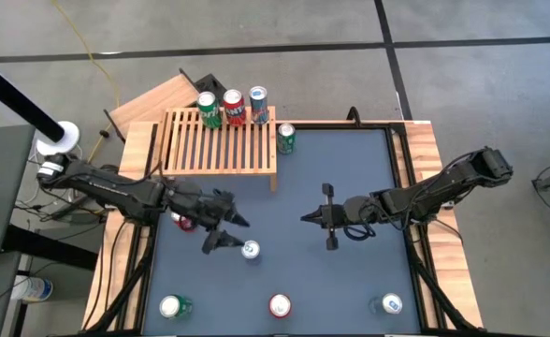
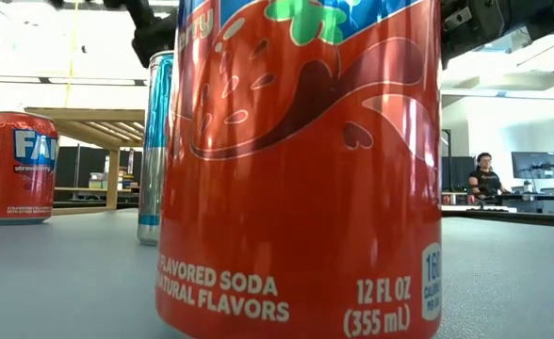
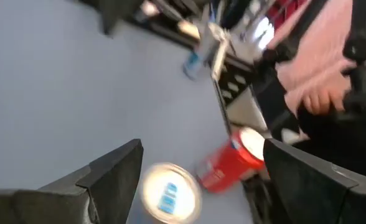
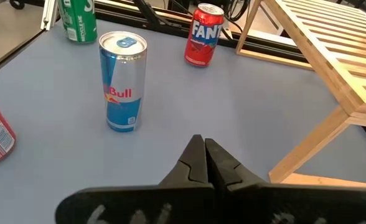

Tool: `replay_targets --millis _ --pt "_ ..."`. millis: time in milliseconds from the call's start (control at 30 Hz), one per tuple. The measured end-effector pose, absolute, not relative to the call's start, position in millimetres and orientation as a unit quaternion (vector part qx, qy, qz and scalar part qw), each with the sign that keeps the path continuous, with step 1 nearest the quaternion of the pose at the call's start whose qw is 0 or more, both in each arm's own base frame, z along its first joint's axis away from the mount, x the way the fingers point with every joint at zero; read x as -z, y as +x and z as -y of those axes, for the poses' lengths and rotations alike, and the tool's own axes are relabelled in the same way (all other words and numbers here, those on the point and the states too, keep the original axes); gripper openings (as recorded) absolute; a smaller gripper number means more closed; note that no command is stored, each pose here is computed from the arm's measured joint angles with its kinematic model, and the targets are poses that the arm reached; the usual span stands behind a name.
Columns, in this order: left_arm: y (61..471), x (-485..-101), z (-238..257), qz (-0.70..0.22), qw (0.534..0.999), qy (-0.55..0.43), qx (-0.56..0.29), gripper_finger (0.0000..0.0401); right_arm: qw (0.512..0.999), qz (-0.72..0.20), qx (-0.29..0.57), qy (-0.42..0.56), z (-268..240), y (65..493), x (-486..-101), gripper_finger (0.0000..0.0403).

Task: Place canned beverage on shelf
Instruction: Put the top blue soda can on the shelf aligned with the other blue soda can

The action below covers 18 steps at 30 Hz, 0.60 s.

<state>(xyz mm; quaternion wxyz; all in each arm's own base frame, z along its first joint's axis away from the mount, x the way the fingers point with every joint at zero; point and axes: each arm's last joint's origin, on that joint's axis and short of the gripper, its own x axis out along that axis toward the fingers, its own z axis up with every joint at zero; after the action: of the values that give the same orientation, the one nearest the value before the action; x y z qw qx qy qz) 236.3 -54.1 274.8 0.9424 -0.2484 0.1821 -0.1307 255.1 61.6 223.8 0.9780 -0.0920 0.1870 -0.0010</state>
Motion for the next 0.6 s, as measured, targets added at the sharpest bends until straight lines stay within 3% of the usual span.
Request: replay_targets --millis 100,300,600 --pt "244.1 -289.1 71.1 -0.236 0.937 -0.24 0.092 0.032 0.978 -0.187 -0.001 -0.095 -61.7 255.0 -223.7 0.0" --pt "265.6 -305.8 87.3 -0.329 0.907 -0.248 -0.081 0.032 0.977 -0.188 -0.044 -0.087 -64.2 254.9 -223.5 0.0" --pt "322.1 -300.6 119.9 -0.392 0.886 -0.237 -0.065 0.032 0.966 -0.223 -0.086 -0.099 -71.8 249.8 -216.6 0.0"
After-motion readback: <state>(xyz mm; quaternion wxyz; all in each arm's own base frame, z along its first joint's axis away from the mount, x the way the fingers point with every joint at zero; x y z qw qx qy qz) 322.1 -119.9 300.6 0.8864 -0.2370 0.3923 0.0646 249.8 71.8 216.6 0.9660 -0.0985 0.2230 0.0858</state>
